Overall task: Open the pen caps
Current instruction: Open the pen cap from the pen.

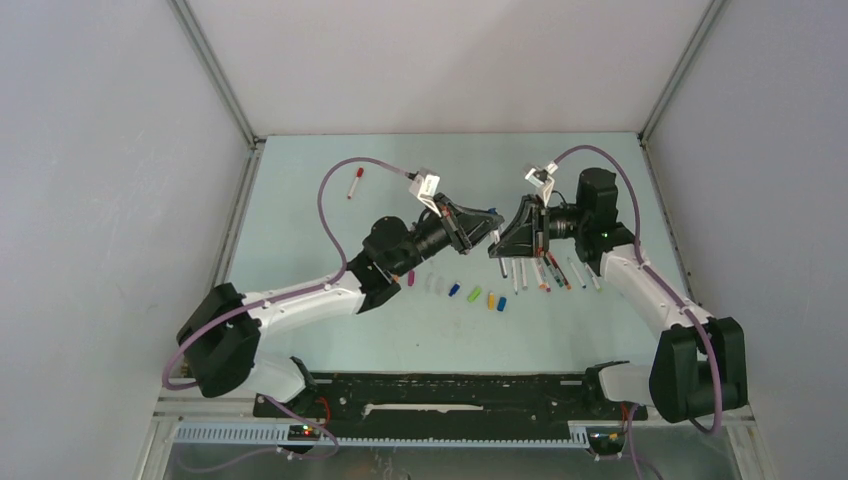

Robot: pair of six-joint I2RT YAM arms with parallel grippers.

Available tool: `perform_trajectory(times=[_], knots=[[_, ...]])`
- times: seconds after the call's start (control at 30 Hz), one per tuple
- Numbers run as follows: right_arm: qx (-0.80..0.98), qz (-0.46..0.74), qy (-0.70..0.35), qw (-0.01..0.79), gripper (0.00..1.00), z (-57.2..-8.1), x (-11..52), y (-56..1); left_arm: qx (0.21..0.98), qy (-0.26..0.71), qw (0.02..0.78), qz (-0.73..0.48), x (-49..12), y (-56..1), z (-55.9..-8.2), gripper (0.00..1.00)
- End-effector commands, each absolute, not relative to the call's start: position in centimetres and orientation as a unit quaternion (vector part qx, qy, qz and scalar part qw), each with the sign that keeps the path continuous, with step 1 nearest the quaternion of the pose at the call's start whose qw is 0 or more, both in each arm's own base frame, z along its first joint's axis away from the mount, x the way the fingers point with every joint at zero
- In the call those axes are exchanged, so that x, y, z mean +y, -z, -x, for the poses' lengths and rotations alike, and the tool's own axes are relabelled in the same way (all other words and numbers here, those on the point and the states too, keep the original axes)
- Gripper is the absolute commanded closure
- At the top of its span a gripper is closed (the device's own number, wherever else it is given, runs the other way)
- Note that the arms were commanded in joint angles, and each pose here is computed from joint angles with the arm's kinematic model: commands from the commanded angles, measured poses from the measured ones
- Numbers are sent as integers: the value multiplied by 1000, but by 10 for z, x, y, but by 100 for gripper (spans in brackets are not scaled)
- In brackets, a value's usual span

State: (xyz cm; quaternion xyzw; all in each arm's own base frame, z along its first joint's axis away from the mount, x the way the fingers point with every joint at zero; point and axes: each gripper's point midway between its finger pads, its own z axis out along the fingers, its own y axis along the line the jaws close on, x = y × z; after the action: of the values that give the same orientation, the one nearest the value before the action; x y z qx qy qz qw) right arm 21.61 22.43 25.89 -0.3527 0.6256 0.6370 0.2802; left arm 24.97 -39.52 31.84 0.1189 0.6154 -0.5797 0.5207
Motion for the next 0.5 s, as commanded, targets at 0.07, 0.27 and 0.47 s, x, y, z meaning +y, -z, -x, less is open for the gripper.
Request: perform_trajectory(times=[0.07,0.27,0.47], knots=[[614,365,-645,272,100,-214,228,-263,590,554,574,-122,-380,-333,-252,100],[608,373,-652,257,100,-209,233,-259,534,538,647,-80,-348,-366,-262,100],[603,383,-661,229,100,-200,246,-250,490,509,707,-35,-304,-406,-284,100]])
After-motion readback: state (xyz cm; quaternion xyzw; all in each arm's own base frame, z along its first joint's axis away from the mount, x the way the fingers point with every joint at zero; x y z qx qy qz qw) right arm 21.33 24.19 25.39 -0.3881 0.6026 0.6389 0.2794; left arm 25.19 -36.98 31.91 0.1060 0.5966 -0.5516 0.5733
